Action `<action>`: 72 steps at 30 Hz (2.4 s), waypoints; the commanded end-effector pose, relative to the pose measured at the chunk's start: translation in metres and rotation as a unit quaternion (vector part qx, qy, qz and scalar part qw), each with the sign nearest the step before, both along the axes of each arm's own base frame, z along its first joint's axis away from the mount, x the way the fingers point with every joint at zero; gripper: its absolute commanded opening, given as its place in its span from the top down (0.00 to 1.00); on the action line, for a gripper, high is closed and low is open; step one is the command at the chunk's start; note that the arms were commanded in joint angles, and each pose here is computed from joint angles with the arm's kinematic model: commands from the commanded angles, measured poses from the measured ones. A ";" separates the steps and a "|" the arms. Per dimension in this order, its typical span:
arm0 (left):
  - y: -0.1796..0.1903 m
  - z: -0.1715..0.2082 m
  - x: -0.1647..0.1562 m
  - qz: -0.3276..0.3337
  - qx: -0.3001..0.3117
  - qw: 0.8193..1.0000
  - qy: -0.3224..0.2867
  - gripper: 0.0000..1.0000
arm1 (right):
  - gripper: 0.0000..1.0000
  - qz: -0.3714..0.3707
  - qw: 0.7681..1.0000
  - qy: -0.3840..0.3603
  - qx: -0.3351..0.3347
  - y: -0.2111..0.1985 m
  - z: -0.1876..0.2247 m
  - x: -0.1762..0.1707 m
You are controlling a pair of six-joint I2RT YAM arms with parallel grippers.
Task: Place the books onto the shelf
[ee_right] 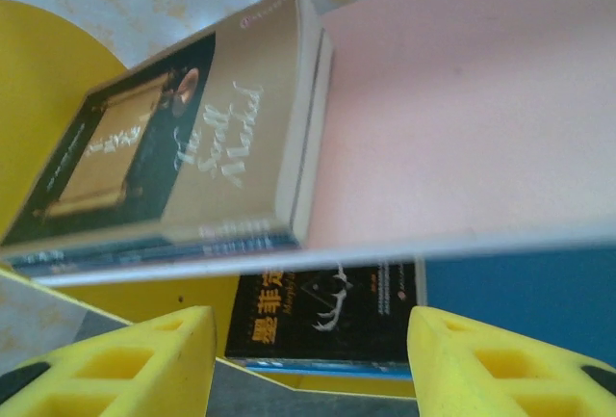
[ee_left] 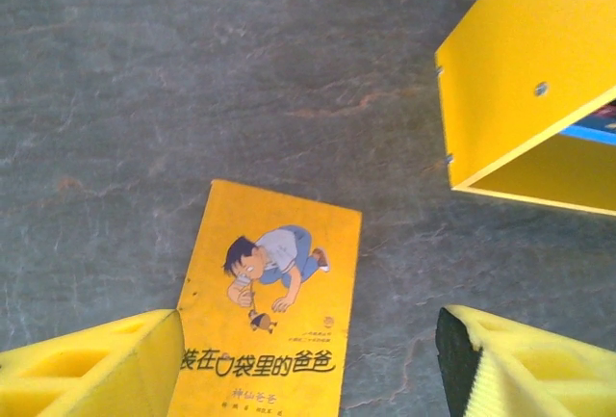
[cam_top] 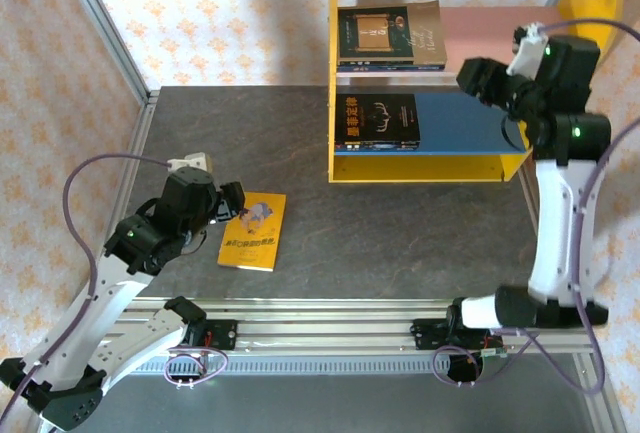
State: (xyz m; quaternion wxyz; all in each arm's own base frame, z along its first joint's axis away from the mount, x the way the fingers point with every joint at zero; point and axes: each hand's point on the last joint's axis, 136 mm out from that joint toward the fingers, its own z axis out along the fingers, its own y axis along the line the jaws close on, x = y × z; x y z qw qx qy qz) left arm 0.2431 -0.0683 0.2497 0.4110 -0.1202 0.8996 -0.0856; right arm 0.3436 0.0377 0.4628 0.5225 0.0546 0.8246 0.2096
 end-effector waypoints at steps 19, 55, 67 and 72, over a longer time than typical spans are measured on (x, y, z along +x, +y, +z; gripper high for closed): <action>-0.010 -0.157 0.014 0.055 0.062 0.982 0.169 0.32 | 0.44 0.055 0.975 0.206 0.063 0.093 -0.281 -0.122; -0.214 -0.176 0.022 -0.175 -0.104 0.958 0.200 0.35 | 0.38 0.095 0.960 0.265 -0.015 0.120 -0.346 -0.113; -0.136 -0.169 0.020 -0.108 -0.093 0.973 0.184 0.32 | 0.36 0.168 0.943 0.274 -0.089 0.174 -0.354 -0.095; -0.112 -0.182 0.018 -0.079 -0.097 0.973 0.194 0.32 | 0.36 0.177 0.936 0.274 -0.132 0.195 -0.366 -0.083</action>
